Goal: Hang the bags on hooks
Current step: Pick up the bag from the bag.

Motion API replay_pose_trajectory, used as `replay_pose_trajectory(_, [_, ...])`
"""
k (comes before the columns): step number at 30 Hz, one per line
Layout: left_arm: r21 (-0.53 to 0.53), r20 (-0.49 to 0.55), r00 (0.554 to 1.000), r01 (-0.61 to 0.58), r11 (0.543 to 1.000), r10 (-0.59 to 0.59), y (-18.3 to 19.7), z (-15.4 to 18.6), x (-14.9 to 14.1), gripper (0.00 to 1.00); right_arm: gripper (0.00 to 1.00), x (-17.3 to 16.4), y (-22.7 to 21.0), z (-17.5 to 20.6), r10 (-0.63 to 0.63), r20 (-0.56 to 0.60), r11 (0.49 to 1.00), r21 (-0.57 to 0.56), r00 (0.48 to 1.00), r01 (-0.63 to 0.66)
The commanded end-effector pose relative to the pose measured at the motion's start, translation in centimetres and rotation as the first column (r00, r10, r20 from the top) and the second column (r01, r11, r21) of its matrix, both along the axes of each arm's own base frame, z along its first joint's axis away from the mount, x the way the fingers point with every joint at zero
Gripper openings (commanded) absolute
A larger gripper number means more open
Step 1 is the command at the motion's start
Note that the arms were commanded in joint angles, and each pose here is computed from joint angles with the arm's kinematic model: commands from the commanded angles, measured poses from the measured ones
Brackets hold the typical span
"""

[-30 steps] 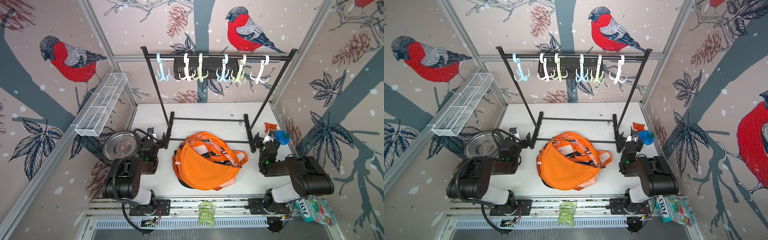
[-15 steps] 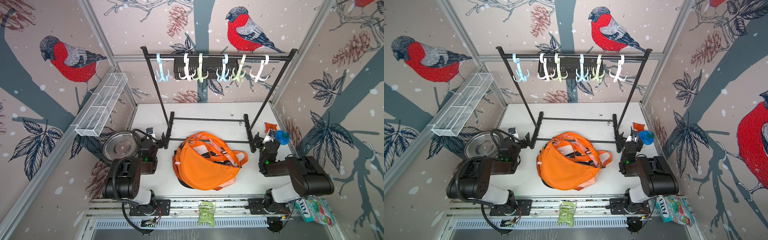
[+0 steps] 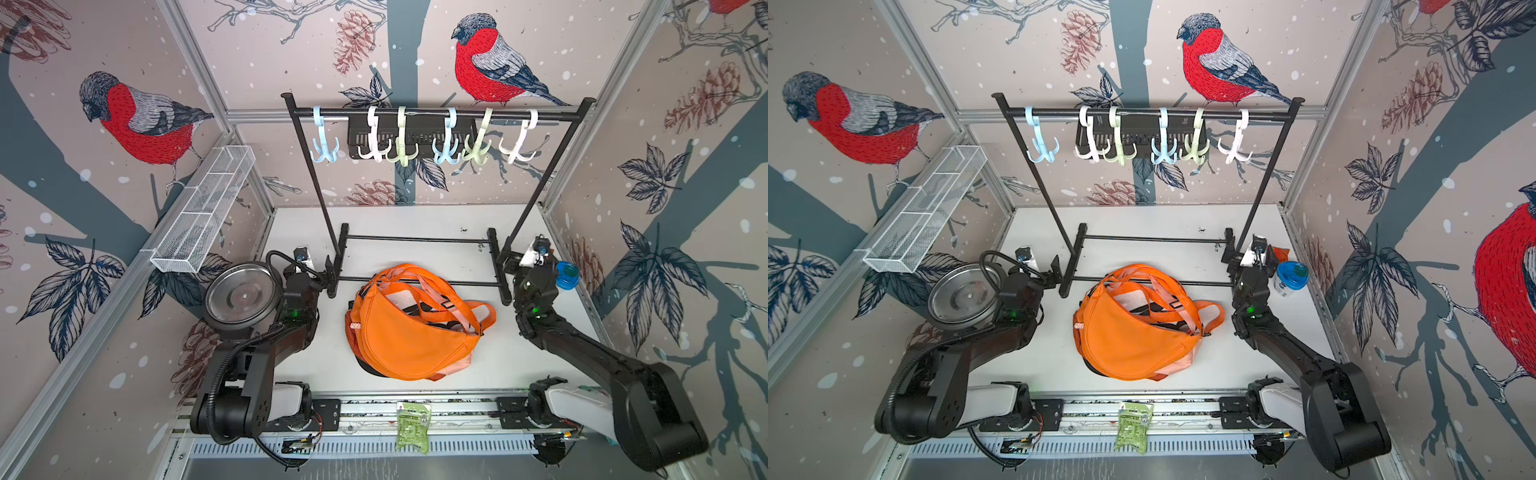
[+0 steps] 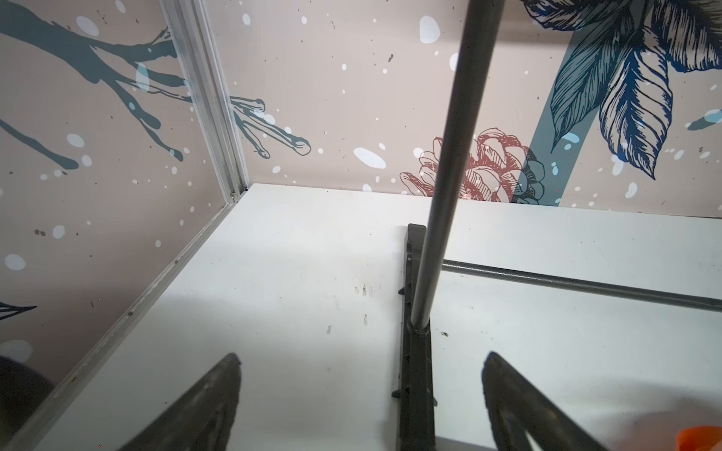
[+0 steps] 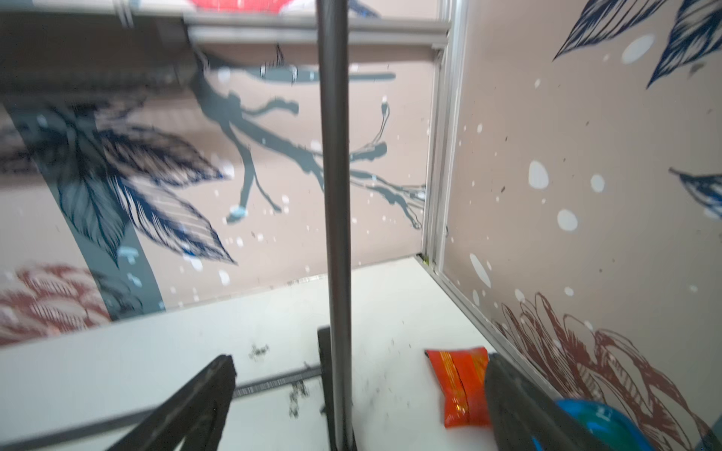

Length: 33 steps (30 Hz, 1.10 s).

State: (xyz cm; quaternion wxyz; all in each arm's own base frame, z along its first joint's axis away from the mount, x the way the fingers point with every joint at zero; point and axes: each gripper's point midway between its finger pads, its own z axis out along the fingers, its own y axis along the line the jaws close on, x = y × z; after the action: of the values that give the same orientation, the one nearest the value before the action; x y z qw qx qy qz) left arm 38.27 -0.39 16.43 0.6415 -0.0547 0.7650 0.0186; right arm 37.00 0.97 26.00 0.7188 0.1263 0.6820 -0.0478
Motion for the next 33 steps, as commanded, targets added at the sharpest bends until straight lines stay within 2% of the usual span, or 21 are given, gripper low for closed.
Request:
replay_pose_trajectory(1, [-0.041, -0.048, 0.991, -0.124, 0.991, 0.122, 1.1, 0.1, -0.7, 0.95, 0.99, -0.7, -2.0, -5.9, -0.002, -0.273, 0.957, 0.279, 0.962, 0.081])
replay_pose_trajectory(2, [-0.053, -0.036, 0.992, -0.12, 0.991, 0.118, 0.6, 0.8, -0.9, 0.95, 0.99, -0.4, -0.8, -5.8, 0.127, -0.278, 0.945, 0.324, 0.952, -0.031])
replay_pose_trajectory(4, [-0.074, -0.022, 0.995, -0.097, 0.993, 0.095, -0.5, 2.1, -0.9, 0.94, 0.99, -0.9, -0.2, -5.3, 0.16, -0.263, 0.937, 0.343, 0.951, -0.063])
replay_pose_trajectory(9, [-0.136, -0.034, 0.999, -0.028, 0.99, 0.023, -3.0, 4.4, -0.9, 0.94, 1.0, -2.2, 2.7, -3.0, 0.242, -0.207, 0.948, 0.257, 0.948, -0.186])
replay_pose_trajectory(14, [-0.162, -0.053, 0.996, 0.061, 0.985, -0.07, -5.9, 5.6, -1.5, 0.94, 0.99, -3.1, 4.7, -1.8, 0.247, -0.235, 0.964, 0.159, 0.94, -0.214])
replay_pose_trajectory(19, [-0.215, -0.048, 0.984, 0.158, 0.964, -0.172, -8.6, 6.9, -2.5, 0.94, 0.99, -4.2, 8.1, 0.1, 0.356, -0.244, 0.935, 0.088, 0.902, -0.345])
replay_pose_trajectory(24, [-0.281, -0.035, 0.952, 0.282, 0.917, -0.303, -11.6, 8.9, -3.9, 0.94, 0.99, -6.2, 12.4, 1.7, 0.483, -0.258, 0.869, 0.021, 0.837, -0.494])
replay_pose_trajectory(27, [-0.307, -0.043, 0.931, 0.333, 0.892, -0.363, -13.2, 9.2, -4.9, 0.94, 0.99, -7.6, 14.9, 1.7, 0.56, -0.28, 0.813, 0.008, 0.779, -0.582])
replay_pose_trajectory(29, [-0.315, -0.055, 0.92, 0.352, 0.882, -0.387, -14.1, 9.4, -5.6, 0.94, 0.99, -8.9, 17.1, 1.6, 0.631, -0.304, 0.75, 0.004, 0.714, -0.661])
replay_pose_trajectory(33, [-0.333, -0.064, 0.902, 0.384, 0.861, -0.427, -15.0, 10.3, -6.8, 0.93, 0.99, -12.2, 21.6, 1.8, 0.748, -0.356, 0.592, -0.021, 0.56, -0.805])
